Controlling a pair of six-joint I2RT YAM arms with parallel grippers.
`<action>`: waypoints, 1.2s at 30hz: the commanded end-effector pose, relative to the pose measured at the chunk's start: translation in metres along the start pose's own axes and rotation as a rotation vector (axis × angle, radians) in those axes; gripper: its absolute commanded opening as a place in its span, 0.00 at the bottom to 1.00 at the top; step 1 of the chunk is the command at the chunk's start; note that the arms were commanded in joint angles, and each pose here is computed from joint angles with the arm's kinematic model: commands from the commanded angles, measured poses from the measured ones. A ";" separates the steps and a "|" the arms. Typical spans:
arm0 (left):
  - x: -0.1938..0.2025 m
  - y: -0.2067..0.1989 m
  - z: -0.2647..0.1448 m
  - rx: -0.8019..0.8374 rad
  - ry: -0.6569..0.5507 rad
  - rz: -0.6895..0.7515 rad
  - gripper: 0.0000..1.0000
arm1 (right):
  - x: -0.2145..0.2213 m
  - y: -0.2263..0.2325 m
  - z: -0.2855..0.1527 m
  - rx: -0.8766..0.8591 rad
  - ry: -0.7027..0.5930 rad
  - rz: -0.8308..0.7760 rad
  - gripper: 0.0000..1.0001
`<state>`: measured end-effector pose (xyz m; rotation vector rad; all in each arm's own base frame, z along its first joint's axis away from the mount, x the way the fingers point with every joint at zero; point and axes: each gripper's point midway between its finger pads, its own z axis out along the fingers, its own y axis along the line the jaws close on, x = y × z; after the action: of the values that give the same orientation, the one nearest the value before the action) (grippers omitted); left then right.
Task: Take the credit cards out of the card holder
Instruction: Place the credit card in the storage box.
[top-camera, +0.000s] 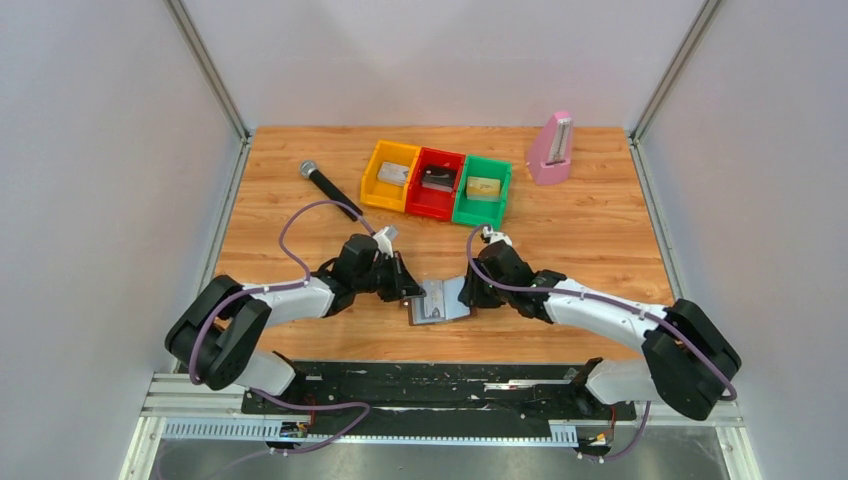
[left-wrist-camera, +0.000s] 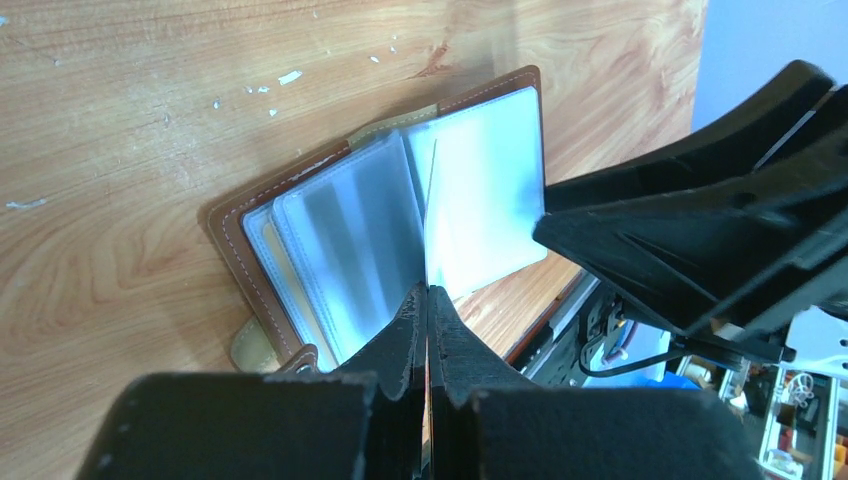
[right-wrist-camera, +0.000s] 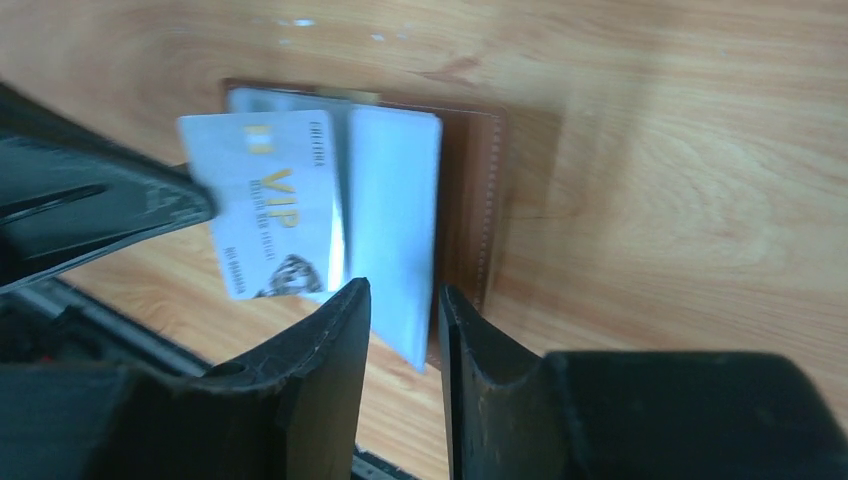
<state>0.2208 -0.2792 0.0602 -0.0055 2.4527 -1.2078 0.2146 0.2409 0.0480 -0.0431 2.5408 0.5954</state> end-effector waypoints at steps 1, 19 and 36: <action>-0.002 -0.005 -0.008 0.017 -0.018 0.045 0.00 | -0.024 0.043 -0.025 -0.219 -0.069 -0.073 0.34; -0.006 -0.031 -0.030 0.102 -0.061 0.068 0.00 | -0.028 0.079 -0.026 -0.432 -0.032 -0.066 0.77; -0.016 -0.042 -0.035 0.126 -0.109 0.030 0.00 | -0.018 0.092 -0.006 -0.395 -0.040 -0.090 0.89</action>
<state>0.2100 -0.2748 0.1000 0.0152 2.3465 -1.2820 0.1980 0.3053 0.0788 -0.2923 2.4258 1.0286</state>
